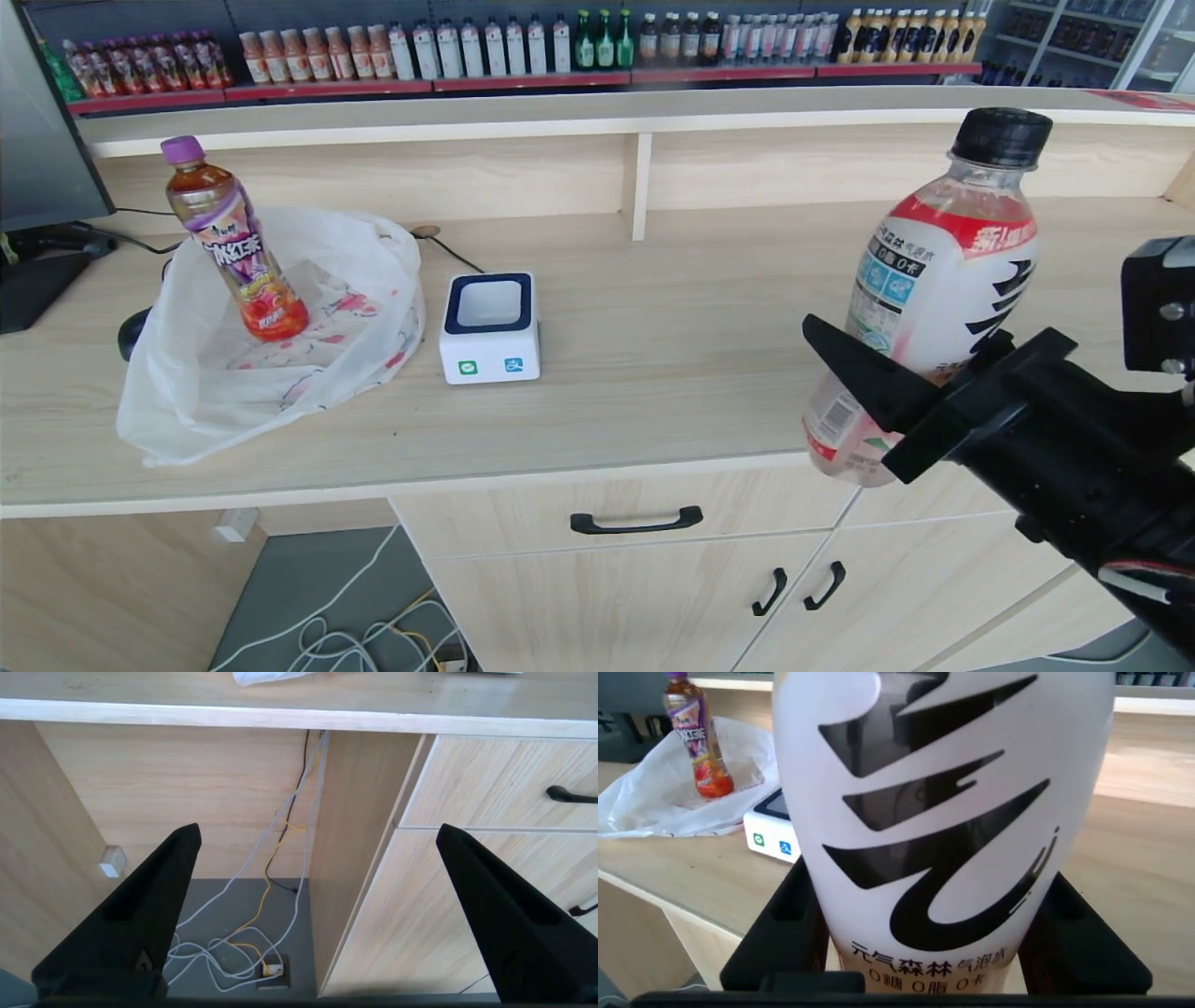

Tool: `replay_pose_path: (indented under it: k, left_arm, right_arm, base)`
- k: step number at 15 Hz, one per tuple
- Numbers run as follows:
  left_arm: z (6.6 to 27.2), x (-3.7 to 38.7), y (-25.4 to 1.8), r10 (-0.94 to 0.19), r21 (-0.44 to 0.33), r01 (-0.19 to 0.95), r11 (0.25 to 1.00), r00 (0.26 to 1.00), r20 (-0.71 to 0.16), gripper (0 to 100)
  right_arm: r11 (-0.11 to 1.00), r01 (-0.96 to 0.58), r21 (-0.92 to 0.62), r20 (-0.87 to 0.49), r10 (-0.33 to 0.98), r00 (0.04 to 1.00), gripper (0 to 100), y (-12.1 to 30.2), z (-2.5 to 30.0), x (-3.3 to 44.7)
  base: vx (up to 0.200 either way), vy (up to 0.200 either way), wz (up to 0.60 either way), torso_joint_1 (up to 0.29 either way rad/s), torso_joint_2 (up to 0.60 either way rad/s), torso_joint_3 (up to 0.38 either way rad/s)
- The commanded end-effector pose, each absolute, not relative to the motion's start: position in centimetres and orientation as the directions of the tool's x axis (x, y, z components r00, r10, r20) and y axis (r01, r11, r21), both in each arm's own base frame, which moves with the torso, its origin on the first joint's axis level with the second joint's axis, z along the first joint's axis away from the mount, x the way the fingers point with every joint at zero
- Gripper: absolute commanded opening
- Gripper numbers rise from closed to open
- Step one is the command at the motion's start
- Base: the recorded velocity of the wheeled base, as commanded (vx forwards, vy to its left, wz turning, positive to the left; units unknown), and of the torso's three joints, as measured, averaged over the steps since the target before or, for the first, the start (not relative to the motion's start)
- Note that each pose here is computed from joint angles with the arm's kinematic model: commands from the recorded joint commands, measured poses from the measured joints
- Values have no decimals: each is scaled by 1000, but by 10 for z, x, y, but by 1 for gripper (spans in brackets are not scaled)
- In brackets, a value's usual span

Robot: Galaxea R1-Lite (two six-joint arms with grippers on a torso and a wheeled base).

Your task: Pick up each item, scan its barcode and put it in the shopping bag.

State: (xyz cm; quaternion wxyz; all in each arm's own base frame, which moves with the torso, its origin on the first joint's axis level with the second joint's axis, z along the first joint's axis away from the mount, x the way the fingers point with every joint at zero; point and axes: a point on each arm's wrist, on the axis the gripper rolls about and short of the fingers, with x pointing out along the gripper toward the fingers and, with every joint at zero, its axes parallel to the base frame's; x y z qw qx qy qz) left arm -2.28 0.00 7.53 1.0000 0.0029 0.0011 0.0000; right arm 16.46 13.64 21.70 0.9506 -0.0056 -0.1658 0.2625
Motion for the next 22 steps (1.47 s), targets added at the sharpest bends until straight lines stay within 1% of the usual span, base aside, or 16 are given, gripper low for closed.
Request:
replay_pose_path:
  k: [1, 3, 6, 9, 11, 16, 17, 18, 20, 22]
  left_arm:
    - [75, -23, 0, 0, 6, 0, 1000, 1000, -3, 100]
    - [75, -23, 0, 0, 6, 0, 1000, 1000, -3, 100]
    - [75, -23, 0, 0, 6, 0, 1000, 1000, -3, 100]
    - [75, -23, 0, 0, 6, 0, 1000, 1000, -2, 100]
    - [75, -23, 0, 0, 6, 0, 1000, 1000, -3, 100]
    - [75, -23, 0, 0, 6, 0, 1000, 1000, -3, 100]
    - [75, -23, 0, 0, 6, 0, 1000, 1000, -2, 100]
    - [75, -23, 0, 0, 6, 0, 1000, 1000, -3, 100]
    - [75, -23, 0, 0, 6, 0, 1000, 1000, -3, 100]
    - [75, -23, 0, 0, 6, 0, 1000, 1000, -3, 100]
  right_arm:
    - [850, -517, -101, 305, 521, 797, 0, 133, 213, 152]
    - [849, -519, -101, 287, 525, 802, 0, 128, 208, 147]
    - [848, -522, -91, 297, 524, 798, 0, 125, 209, 144]
    - [832, -555, 6, 312, 526, 791, 0, 126, 213, 145]
    - [807, -582, 103, 327, 525, 786, 0, 125, 216, 144]
    - [659, -714, 236, 338, 633, 696, 0, 127, 218, 141]
    - [615, -743, 265, 338, 662, 669, 0, 128, 218, 141]
    - [604, -749, 272, 338, 669, 662, 0, 129, 219, 141]
    - [546, -786, 291, 362, 697, 618, 0, 139, 228, 152]
    - [515, -795, 321, 376, 701, 606, 0, 151, 234, 160]
  base:
    - [0, 0, 0, 0, 0, 0]
    - [0, 0, 0, 0, 0, 0]
    - [0, 0, 0, 0, 0, 0]
    - [0, 0, 0, 0, 0, 0]
    - [0, 0, 0, 0, 0, 0]
    - [0, 0, 0, 0, 0, 0]
    - [0, 0, 0, 0, 0, 0]
    - [0, 0, 0, 0, 0, 0]
    - [0, 0, 0, 0, 0, 0]
    - [0, 0, 0, 0, 0, 0]
